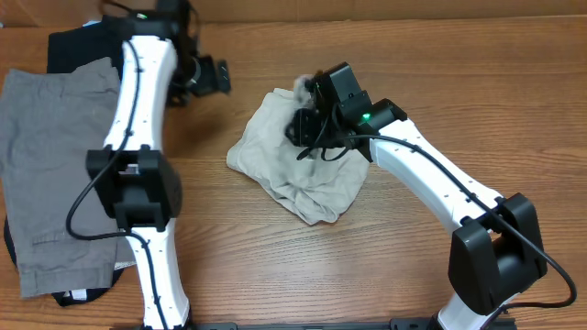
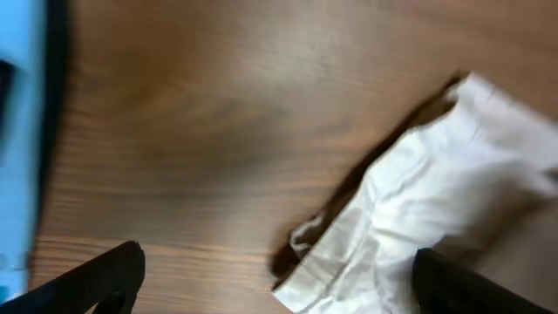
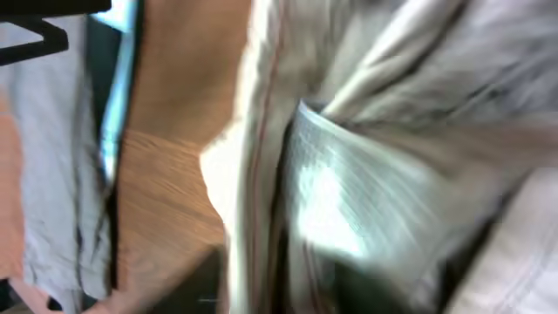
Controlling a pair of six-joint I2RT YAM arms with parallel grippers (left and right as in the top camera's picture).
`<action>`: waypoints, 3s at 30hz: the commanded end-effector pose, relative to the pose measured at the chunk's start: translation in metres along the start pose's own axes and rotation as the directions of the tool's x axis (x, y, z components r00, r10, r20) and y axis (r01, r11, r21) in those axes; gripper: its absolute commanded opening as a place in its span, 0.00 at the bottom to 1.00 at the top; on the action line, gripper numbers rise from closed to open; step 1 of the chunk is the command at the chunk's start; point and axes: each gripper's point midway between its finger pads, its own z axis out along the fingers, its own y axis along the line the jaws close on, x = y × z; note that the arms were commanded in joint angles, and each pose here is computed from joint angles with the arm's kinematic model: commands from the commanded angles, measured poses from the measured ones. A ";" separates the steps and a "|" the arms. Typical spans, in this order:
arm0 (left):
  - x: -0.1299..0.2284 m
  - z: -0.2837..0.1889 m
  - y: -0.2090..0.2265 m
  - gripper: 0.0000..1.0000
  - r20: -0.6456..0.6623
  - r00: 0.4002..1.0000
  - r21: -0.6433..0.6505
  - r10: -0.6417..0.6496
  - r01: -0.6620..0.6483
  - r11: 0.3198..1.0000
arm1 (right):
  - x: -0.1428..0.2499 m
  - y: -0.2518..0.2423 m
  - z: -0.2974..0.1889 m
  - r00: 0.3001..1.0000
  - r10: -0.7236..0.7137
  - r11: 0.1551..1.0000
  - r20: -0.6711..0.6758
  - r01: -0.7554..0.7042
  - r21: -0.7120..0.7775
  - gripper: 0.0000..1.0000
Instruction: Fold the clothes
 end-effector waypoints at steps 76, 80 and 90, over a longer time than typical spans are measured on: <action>-0.014 -0.018 -0.042 1.00 0.114 0.991 0.030 0.074 -0.078 0.996 | 0.023 -0.173 -0.121 0.935 0.327 0.929 -0.139 -0.291 0.230 0.54; -0.015 -0.018 -0.042 0.99 0.115 0.990 0.026 0.083 -0.087 0.996 | 0.061 -0.140 -0.091 0.907 0.330 0.931 -0.261 -0.266 0.250 0.54; -0.015 -0.018 -0.042 1.00 0.115 0.989 0.025 0.097 -0.101 0.995 | 0.163 -0.169 -0.056 0.772 0.533 0.814 -0.347 -0.356 0.460 0.53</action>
